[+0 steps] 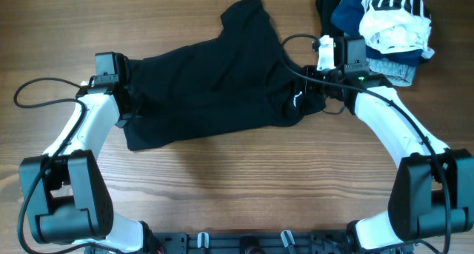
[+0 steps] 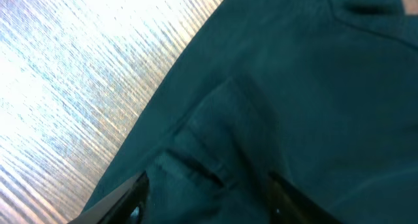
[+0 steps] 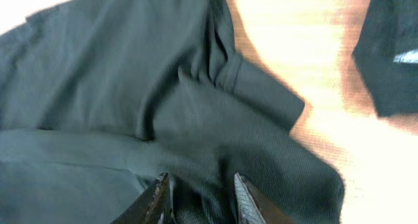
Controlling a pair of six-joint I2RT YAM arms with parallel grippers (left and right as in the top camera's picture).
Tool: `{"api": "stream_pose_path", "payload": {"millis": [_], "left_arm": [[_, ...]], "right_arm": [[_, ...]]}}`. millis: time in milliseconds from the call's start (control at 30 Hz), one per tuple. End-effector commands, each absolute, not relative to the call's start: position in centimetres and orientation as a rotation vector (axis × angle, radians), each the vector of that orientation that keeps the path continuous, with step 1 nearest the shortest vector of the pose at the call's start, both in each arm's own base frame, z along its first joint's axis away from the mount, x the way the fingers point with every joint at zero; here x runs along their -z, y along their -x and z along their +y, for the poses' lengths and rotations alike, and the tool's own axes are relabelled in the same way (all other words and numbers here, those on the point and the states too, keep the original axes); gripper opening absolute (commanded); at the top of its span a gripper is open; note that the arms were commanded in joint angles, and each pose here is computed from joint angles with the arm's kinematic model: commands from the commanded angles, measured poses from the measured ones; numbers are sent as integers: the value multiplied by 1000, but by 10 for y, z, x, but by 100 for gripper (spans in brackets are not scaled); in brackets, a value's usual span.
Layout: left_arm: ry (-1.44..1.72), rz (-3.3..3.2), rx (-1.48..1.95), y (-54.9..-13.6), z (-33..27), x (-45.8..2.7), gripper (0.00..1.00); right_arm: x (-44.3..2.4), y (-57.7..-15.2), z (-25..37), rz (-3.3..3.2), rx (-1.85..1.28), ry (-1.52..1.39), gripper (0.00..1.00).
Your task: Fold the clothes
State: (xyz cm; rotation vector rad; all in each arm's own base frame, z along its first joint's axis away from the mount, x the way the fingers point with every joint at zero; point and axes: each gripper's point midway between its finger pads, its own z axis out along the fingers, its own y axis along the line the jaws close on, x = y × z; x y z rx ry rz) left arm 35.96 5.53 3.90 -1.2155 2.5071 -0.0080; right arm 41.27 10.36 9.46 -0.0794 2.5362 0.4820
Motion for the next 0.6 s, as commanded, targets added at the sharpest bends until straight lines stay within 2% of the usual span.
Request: {"api": "stream_pose_path", "payload": {"millis": [0, 100, 167, 233, 367, 567], "left_arm": [[995, 2539, -13, -374, 57, -44, 80], [760, 2577, 33, -391, 48, -68, 100], [639, 2564, 86, -407, 41, -102, 100], [530, 2529, 132, -424, 35, -135, 100], [389, 2433, 114, -456, 37, -164, 100], [335, 2477, 36, -479, 50, -116, 100]], "right_arm": [[-138, -437, 109, 2461, -475, 113, 43], [-177, -445, 110, 2432, -444, 198, 57], [-218, -447, 110, 2399, -407, 298, 72], [-245, -449, 110, 2361, -377, 365, 79], [-267, -454, 110, 2306, -344, 418, 82], [-250, -453, 110, 2365, -350, 411, 82]]}}
